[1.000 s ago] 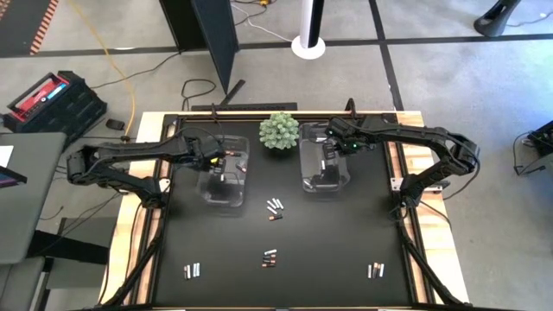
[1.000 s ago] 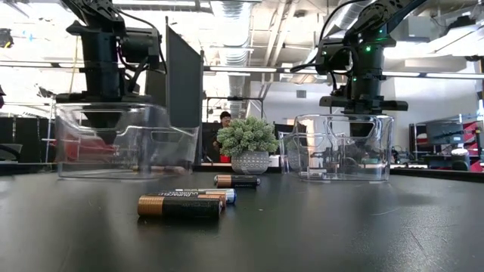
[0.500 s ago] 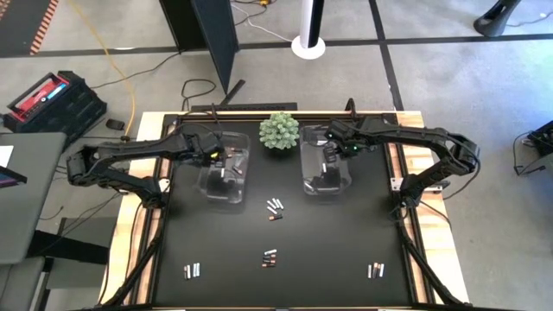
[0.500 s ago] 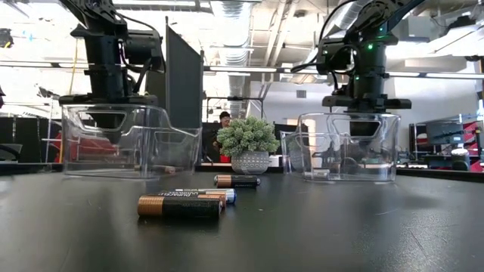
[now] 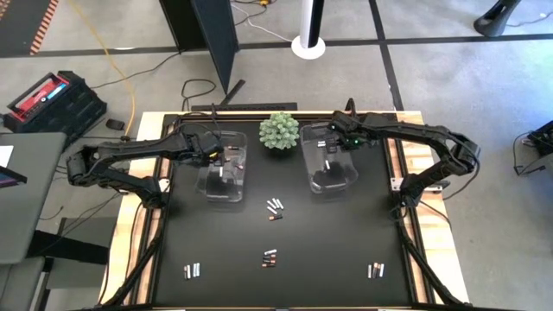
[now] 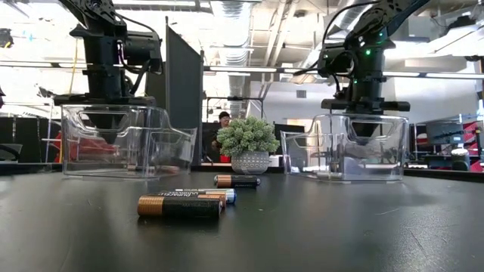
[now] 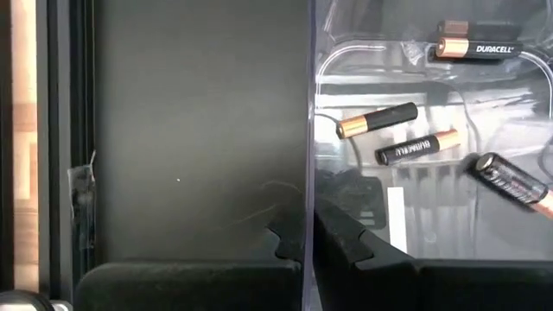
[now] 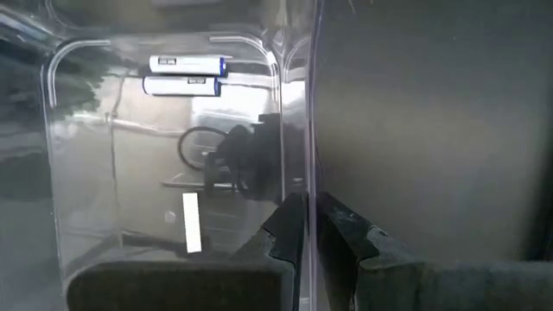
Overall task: Sort batteries
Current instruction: Adjust the transparent bins
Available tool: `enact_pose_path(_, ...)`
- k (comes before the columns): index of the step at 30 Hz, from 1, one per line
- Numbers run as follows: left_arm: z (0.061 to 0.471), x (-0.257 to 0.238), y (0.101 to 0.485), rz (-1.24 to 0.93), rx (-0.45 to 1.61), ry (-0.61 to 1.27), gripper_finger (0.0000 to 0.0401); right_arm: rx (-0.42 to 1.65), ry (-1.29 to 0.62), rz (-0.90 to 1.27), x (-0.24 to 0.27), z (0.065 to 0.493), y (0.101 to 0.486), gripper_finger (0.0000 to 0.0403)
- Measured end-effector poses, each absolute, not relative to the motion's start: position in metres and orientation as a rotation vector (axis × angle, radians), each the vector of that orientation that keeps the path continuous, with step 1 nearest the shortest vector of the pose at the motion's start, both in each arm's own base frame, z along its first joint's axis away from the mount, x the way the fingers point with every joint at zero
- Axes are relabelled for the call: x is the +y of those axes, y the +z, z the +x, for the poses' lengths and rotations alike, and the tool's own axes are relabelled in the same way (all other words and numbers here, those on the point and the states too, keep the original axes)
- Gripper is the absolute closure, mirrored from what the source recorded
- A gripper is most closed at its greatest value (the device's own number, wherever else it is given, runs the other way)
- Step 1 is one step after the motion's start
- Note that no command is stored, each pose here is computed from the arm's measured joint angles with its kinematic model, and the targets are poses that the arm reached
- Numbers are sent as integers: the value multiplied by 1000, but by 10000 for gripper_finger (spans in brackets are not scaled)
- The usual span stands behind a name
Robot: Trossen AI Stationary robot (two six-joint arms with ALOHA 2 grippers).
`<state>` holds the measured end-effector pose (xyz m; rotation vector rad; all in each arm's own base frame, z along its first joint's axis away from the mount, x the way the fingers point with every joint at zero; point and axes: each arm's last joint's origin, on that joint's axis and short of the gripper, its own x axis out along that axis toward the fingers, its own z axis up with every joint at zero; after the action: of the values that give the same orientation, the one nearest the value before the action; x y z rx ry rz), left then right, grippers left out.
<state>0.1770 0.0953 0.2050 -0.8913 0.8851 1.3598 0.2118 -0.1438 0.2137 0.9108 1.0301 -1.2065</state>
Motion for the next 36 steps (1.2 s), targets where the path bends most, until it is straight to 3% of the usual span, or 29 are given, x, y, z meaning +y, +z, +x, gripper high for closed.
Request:
enact_pose_path(24, 177, 94, 205, -891, 914, 1322, 318, 1019, -1178, 917, -126, 220, 218, 351)
enact_pose_path(36, 169, 90, 220, -889, 838, 1286, 309, 926, -1143, 908, -123, 213, 247, 351)
